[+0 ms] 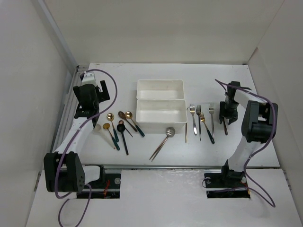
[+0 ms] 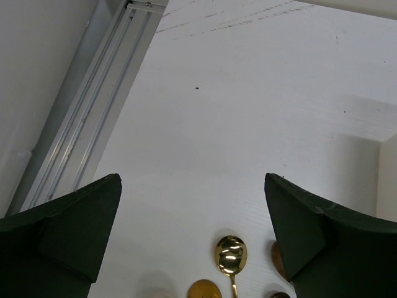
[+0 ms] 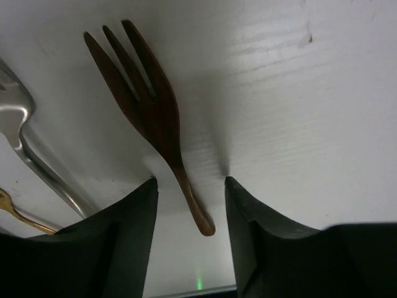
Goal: Sort the eating utensils into containers
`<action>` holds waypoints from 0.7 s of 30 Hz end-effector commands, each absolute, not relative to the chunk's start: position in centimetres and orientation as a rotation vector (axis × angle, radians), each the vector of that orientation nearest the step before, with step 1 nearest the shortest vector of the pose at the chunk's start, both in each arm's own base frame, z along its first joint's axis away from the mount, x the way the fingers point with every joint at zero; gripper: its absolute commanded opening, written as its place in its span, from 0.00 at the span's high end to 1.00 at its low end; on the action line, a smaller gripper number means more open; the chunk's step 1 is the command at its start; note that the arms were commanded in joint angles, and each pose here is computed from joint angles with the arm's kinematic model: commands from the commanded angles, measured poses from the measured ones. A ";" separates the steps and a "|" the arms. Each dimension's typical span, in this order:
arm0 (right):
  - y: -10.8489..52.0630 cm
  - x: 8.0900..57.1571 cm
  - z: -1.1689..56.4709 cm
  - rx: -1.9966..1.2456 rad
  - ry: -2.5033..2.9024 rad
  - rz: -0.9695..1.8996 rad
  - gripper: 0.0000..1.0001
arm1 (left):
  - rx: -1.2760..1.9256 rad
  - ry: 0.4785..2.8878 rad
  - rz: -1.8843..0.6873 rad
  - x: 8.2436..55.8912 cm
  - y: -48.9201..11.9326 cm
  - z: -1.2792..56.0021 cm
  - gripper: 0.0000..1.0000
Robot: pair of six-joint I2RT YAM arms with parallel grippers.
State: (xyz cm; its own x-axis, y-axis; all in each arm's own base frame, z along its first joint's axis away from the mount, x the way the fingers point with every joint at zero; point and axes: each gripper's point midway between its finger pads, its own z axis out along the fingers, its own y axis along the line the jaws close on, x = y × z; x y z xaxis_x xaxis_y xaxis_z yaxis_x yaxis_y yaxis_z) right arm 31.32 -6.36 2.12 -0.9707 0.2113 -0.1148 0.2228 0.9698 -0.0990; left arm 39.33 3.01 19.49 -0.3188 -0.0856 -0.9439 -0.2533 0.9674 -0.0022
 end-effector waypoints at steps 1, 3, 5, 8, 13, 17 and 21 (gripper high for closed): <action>-7.0 33.2 2.9 0.323 2.945 -0.190 0.50 | -0.278 1.842 0.166 39.7 3.6 21.4 0.00; -7.2 32.9 2.0 0.325 2.973 -0.213 0.55 | -0.278 1.852 0.168 39.8 3.6 21.1 0.00; -7.3 33.0 1.5 0.325 2.978 -0.213 0.68 | -0.279 1.842 0.166 39.9 3.6 21.3 0.00; -7.1 33.4 1.0 0.310 2.982 -0.193 1.00 | -0.278 1.852 0.168 40.0 3.6 21.0 0.00; -7.6 35.1 2.9 0.311 2.906 -0.210 1.00 | -0.262 1.855 0.167 40.0 3.5 20.9 0.00; -7.1 39.6 9.9 0.242 2.690 -0.257 1.00 | -0.252 1.856 0.174 40.0 3.6 20.9 0.00; -0.8 45.9 18.7 -0.089 2.375 -0.327 1.00 | -0.248 1.884 0.154 39.9 3.2 20.9 0.00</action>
